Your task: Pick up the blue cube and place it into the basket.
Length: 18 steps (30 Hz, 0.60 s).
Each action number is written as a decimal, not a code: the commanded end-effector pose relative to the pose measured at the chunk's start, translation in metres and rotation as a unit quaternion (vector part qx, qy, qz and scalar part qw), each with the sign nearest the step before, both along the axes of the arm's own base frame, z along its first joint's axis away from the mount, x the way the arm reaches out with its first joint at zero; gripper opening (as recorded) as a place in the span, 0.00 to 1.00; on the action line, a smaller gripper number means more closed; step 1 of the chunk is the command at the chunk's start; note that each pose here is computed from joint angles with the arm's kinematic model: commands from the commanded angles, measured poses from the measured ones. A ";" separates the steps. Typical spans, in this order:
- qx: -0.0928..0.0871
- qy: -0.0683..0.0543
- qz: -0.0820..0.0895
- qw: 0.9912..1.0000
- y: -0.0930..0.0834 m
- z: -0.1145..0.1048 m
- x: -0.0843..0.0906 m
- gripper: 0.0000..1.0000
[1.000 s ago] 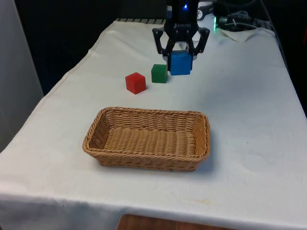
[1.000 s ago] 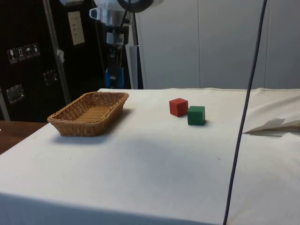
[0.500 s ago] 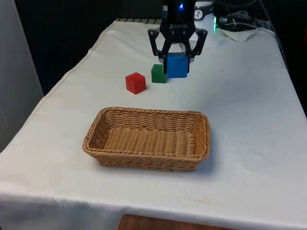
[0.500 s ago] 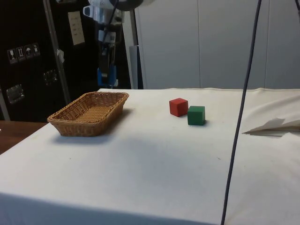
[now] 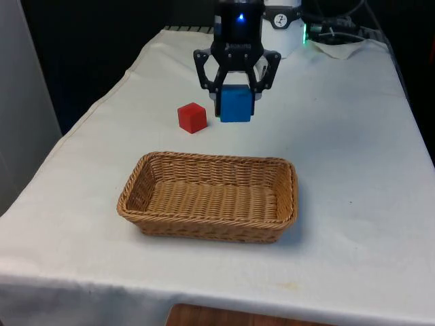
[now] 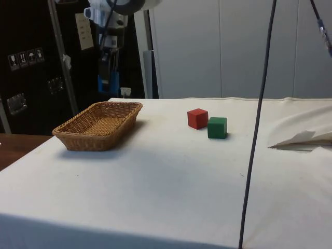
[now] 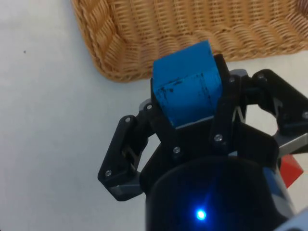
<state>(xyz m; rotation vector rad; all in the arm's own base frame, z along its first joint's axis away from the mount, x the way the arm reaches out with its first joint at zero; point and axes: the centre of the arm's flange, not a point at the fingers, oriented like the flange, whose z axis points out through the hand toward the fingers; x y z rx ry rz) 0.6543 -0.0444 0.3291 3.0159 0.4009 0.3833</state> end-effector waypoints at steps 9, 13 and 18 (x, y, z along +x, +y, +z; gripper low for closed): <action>0.009 -0.003 -0.007 1.000 -0.015 0.000 0.018 0.00; 0.005 -0.007 -0.010 1.000 -0.020 -0.002 0.021 0.00; 0.009 -0.003 -0.012 1.000 -0.035 -0.014 0.032 0.00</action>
